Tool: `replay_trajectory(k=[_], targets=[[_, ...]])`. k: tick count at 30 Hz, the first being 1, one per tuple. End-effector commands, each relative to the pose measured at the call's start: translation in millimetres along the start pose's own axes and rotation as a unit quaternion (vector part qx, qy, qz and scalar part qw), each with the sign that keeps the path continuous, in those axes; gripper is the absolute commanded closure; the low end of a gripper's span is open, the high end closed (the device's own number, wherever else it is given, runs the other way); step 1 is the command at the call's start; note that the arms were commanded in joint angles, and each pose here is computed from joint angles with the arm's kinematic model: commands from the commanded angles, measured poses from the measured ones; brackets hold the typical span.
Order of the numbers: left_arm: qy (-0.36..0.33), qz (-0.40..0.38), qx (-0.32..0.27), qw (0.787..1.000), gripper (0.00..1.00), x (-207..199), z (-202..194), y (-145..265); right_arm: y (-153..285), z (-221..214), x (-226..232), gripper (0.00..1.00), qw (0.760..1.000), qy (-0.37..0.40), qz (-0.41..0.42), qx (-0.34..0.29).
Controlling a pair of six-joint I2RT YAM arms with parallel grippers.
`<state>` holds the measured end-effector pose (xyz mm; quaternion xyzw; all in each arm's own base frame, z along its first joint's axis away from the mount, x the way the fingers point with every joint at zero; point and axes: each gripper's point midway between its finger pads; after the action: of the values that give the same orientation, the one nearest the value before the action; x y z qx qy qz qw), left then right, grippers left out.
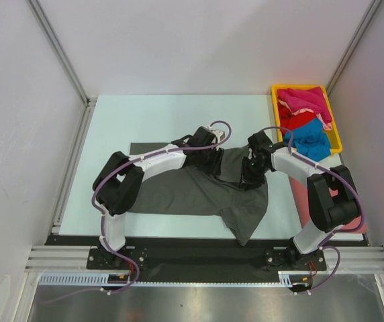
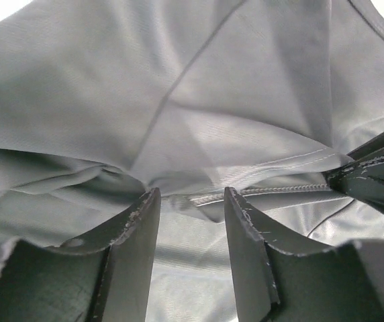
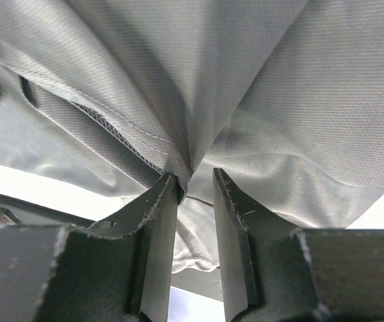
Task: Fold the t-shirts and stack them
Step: Fold the tshirt
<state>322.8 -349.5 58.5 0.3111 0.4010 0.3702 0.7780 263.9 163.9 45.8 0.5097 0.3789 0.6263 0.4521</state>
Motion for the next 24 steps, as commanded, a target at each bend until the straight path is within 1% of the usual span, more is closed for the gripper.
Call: replay_trajectory(k=[1, 2, 3, 6, 8, 10, 13, 17, 22, 24], targets=[[-0.025, 0.019, -0.01, 0.999, 0.5, -2.7, 4.4, 8.3, 4.9, 8.8, 13.5, 0.67, 0.999, 0.002, 0.031, -0.01], [-0.025, 0.019, -0.006, 0.999, 0.46, -1.7, 1.4, 7.7, 4.6, 7.4, 13.3, 0.66, 0.999, 0.0, 0.032, -0.007], [-0.024, 0.023, 0.001, 0.999, 0.45, 0.5, -2.6, 5.8, 4.6, 7.1, 13.1, 0.66, 0.999, -0.003, 0.034, -0.006], [-0.038, 0.036, 0.009, 0.999, 0.43, 1.0, -7.4, 1.4, 5.1, 9.5, 12.4, 0.65, 0.999, -0.014, 0.041, -0.008], [-0.052, 0.042, 0.008, 0.998, 0.44, -2.9, -9.1, -0.1, 5.5, 11.3, 11.3, 0.65, 0.999, -0.02, 0.044, -0.009], [-0.057, 0.065, 0.007, 0.996, 0.45, 3.6, -9.9, -2.5, 5.6, 12.1, 10.4, 0.65, 0.999, -0.025, 0.048, -0.01], [-0.06, 0.095, 0.011, 0.994, 0.51, 13.5, -10.4, -5.8, 4.5, 11.0, 9.3, 0.65, 0.998, -0.034, 0.054, -0.009], [-0.061, 0.117, 0.021, 0.991, 0.51, 23.5, -15.4, -15.1, 2.8, 7.9, 6.5, 0.65, 0.998, -0.038, 0.055, -0.008], [-0.064, 0.128, 0.0, 0.99, 0.51, 26.9, -5.9, -20.4, 1.6, 6.5, 5.3, 0.65, 0.998, -0.04, 0.055, -0.006], [-0.063, 0.14, 0.0, 0.988, 0.53, 31.6, -6.2, -19.9, -0.1, 5.0, 3.6, 0.65, 0.998, -0.04, 0.052, -0.005]])
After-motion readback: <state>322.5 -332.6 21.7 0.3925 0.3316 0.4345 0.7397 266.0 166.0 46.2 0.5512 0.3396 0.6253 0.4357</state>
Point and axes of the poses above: each gripper's point midway between its finger pads, its own y axis back along the fingers, its own x axis along the line the jaws close on, z = x × y, and after that the axes turned 7 degrees about y, right-handed
